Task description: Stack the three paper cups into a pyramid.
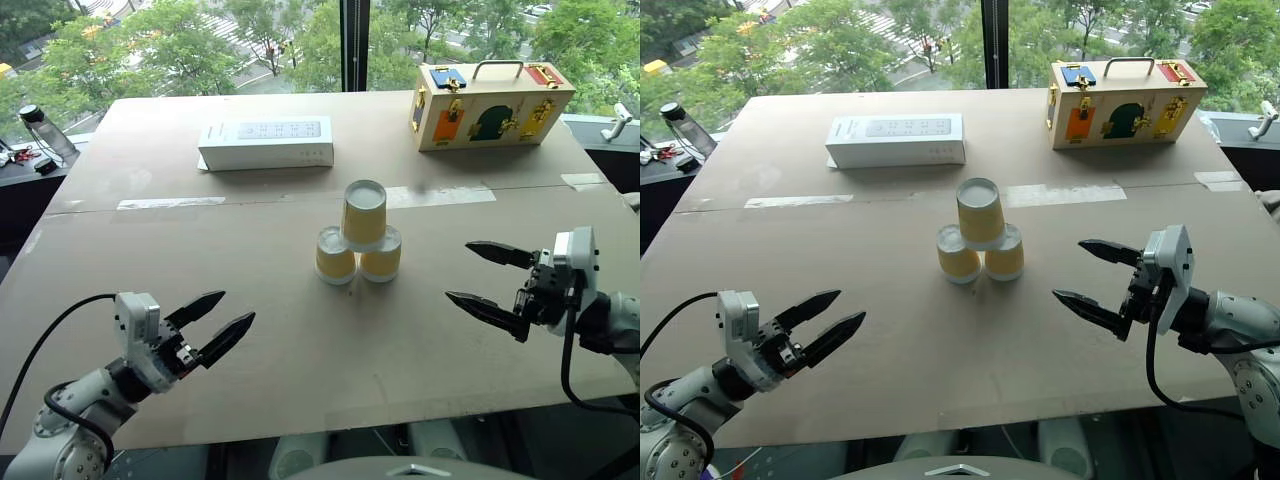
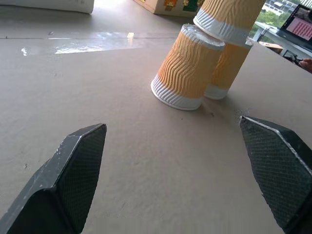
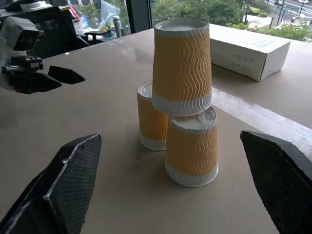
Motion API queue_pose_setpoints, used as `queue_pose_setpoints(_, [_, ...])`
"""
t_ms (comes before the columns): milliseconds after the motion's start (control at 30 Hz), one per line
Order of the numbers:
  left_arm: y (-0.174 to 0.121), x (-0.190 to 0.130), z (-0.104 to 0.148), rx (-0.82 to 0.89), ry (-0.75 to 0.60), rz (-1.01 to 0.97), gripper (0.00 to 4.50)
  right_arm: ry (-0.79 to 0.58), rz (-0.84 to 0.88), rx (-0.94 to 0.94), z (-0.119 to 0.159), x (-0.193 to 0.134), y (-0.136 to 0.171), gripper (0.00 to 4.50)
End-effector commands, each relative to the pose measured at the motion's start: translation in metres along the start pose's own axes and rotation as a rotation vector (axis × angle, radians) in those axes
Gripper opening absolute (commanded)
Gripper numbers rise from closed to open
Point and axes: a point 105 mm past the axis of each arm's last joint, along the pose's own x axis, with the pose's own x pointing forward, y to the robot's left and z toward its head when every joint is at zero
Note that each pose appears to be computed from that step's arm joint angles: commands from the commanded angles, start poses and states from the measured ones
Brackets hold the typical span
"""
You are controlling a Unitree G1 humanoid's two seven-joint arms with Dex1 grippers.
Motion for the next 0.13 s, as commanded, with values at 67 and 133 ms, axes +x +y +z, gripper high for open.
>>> queue_pose_setpoints(67, [0.010, -0.012, -0.002, 0.037, 0.050, 0.010, 4.50, 0.103, -0.100, -0.096, -0.022, -0.033, -0.005, 4.49])
queue_pose_setpoints(133, [0.010, -0.012, -0.004, 0.046, 0.082, -0.006, 4.50, 0.141, -0.121, -0.100, -0.034, -0.041, -0.006, 4.49])
